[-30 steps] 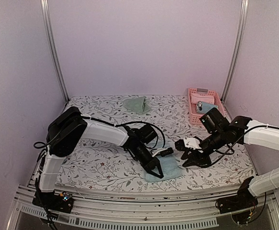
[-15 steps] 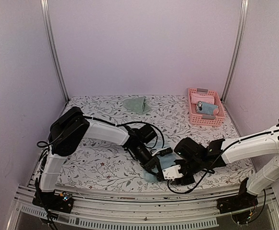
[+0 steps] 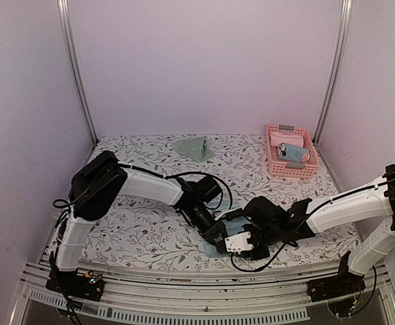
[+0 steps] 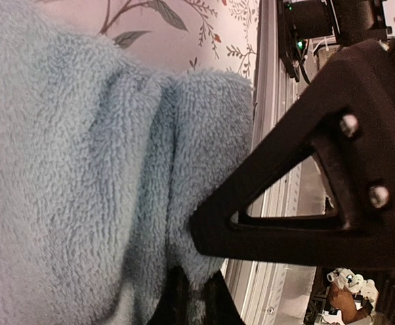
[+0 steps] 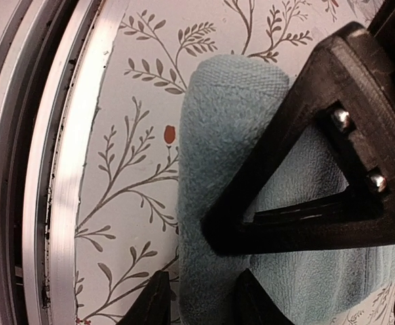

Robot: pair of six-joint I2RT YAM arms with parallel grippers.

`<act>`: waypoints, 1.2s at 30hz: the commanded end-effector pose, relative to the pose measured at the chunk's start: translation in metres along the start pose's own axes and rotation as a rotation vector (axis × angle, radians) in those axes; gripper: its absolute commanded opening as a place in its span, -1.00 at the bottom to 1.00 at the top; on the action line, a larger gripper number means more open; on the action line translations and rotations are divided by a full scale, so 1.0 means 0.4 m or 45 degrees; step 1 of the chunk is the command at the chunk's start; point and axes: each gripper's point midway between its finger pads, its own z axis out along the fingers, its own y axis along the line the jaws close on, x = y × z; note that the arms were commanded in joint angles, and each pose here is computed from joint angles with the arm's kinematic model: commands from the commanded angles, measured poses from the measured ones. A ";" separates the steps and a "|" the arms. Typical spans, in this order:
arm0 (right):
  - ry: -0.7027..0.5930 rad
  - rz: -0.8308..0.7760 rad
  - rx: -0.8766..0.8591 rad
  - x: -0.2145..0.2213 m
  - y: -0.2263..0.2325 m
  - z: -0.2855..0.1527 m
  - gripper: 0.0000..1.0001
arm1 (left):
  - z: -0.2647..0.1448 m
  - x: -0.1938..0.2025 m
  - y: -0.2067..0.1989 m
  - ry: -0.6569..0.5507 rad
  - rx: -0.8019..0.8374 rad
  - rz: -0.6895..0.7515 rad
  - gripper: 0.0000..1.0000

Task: Roll the towels
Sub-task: Roll the towel from the center of the board.

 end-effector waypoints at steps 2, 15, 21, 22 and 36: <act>0.046 -0.014 -0.037 0.015 0.015 0.034 -0.48 | 0.024 0.085 0.094 0.107 -0.131 -0.154 -1.00; -0.119 0.381 -0.670 -0.060 0.071 -0.018 -0.94 | -0.250 0.006 -0.035 -0.475 -0.605 0.200 -0.31; -0.109 0.715 -1.021 -0.046 0.016 0.024 -0.94 | -0.306 0.075 -0.068 -0.657 -0.866 0.415 -0.30; -0.090 0.758 -1.081 -0.041 0.014 0.032 -0.94 | -0.309 0.077 -0.090 -0.678 -0.906 0.478 -0.31; 0.123 1.024 -1.366 0.049 0.057 0.154 -0.94 | -0.076 0.064 -0.088 -0.187 -1.192 1.026 -0.28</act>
